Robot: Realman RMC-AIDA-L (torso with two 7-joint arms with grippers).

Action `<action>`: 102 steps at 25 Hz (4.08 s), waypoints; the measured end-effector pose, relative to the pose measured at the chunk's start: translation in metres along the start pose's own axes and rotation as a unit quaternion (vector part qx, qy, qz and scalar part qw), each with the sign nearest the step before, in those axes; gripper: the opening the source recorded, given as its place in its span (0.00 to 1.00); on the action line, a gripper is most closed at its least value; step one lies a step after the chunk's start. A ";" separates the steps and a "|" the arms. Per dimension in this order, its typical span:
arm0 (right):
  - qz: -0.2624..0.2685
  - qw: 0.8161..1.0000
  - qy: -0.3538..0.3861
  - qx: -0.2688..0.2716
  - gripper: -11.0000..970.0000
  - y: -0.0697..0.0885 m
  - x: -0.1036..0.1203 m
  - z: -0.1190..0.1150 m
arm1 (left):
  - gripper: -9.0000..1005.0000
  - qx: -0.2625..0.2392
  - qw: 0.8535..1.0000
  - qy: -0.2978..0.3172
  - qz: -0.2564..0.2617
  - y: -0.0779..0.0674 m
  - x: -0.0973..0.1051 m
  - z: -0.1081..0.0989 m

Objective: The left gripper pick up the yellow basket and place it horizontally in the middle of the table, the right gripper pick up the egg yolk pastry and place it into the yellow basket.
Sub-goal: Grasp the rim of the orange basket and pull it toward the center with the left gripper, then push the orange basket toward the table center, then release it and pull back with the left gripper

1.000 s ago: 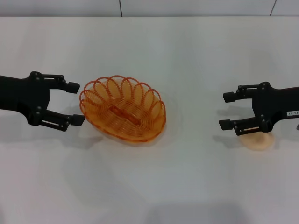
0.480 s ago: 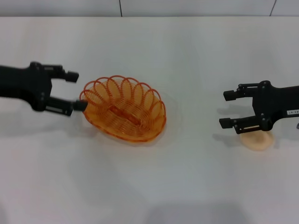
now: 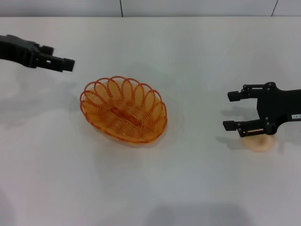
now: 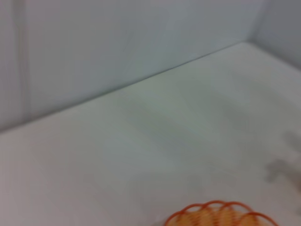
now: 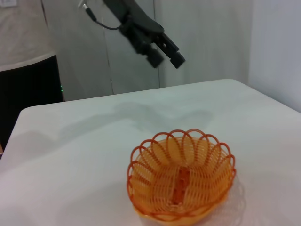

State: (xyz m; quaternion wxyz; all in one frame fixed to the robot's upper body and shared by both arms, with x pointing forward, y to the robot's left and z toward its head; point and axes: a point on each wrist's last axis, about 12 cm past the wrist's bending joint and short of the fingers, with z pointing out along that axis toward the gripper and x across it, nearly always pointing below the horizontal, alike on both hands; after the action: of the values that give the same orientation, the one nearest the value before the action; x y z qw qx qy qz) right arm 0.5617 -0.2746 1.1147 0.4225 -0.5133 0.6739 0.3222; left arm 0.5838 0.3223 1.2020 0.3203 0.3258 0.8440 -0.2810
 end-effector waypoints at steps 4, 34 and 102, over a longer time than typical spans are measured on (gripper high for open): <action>-0.007 1.000 -0.003 -0.007 0.79 0.003 0.001 0.000 | 0.83 -0.044 0.995 0.059 -0.063 0.009 -0.015 0.006; -0.024 1.000 -0.010 -0.016 0.77 0.007 -0.002 0.009 | 0.79 -0.071 0.983 0.155 -0.064 0.010 0.003 0.121; -0.070 0.997 -0.016 -0.004 0.73 0.016 0.002 -0.002 | 0.16 -0.047 0.933 0.097 -0.344 -0.019 0.017 0.138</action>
State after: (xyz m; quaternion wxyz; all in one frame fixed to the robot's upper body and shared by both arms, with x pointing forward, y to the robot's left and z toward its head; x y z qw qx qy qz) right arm 0.5450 -0.2728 1.1141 0.4527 -0.5554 0.6284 0.3030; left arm 0.6093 0.2222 1.1069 0.1357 0.0259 0.9435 -0.3012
